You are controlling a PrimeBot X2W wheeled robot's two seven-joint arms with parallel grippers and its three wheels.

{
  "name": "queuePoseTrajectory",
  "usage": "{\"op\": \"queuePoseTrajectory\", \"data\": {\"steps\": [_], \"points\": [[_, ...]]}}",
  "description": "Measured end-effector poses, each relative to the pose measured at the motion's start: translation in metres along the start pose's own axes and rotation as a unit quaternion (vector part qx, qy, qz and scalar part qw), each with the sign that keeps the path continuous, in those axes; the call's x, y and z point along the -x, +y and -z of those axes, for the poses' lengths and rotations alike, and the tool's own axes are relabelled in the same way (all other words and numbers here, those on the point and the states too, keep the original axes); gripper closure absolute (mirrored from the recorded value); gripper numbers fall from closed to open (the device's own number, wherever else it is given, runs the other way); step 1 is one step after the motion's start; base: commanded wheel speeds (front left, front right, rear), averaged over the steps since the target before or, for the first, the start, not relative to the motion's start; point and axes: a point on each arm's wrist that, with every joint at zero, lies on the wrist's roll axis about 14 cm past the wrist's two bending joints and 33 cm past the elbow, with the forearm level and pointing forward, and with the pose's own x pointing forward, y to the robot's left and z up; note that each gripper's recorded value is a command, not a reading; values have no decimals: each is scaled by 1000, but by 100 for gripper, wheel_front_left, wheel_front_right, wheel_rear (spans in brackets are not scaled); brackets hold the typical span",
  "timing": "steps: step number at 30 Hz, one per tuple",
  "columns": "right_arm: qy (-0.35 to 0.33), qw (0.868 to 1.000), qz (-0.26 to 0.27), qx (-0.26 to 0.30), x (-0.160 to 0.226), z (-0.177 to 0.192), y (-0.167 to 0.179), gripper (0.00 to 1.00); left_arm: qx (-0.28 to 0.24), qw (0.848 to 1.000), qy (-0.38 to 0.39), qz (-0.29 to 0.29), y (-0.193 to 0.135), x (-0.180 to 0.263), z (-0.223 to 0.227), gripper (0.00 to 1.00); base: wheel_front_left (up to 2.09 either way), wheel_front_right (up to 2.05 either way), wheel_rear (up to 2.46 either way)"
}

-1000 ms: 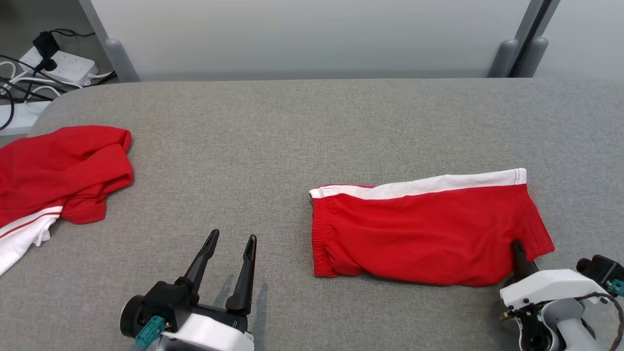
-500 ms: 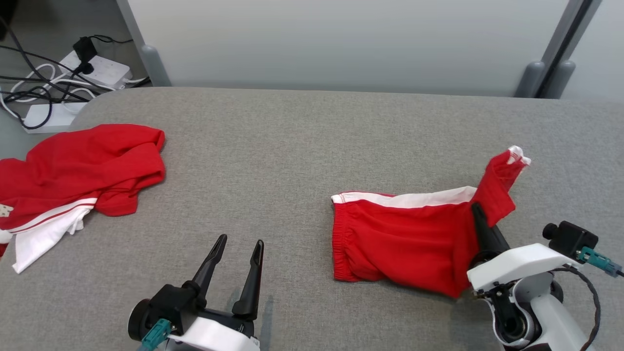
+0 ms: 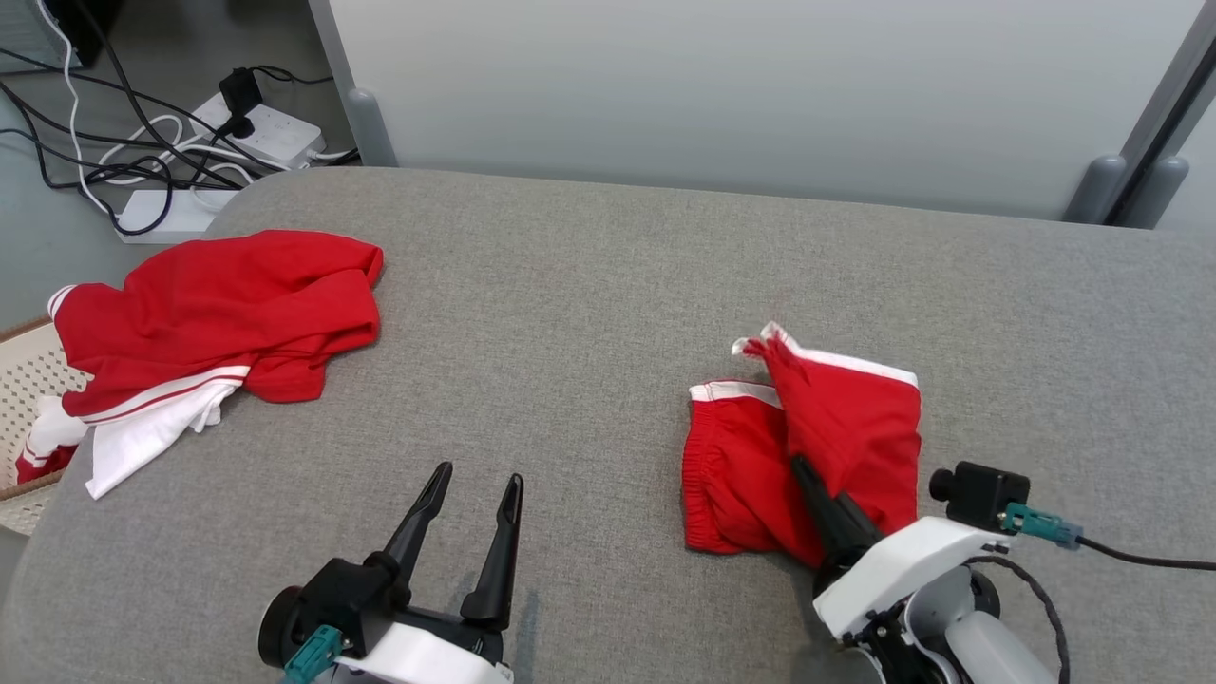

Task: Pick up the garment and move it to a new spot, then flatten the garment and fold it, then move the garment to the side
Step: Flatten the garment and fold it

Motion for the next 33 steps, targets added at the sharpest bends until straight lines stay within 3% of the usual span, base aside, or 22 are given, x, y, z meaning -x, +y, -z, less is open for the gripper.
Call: {"op": "queuePoseTrajectory", "data": {"steps": [6,7,8,9,26,33], "points": [[42,999,-7,11,1,26,3,100,2,1000,3,1,-1,-1,2,0,0,0,0],[45,999,-9,10,0,28,4,70,3,1000,4,1,-1,-1,2,0,0,0,0],[48,999,-11,11,-1,29,5,6,3,1000,4,1,-1,-1,3,0,0,0,0],[51,999,-14,10,-1,32,7,0,3,1000,5,0,-1,-2,3,0,0,0,0],[94,993,-77,0,1,59,51,0,9,1000,-5,-4,1,1,-3,0,0,0,0],[61,994,-93,17,3,46,61,0,8,1000,-12,-1,-2,-1,-7,0,0,0,0]]}}
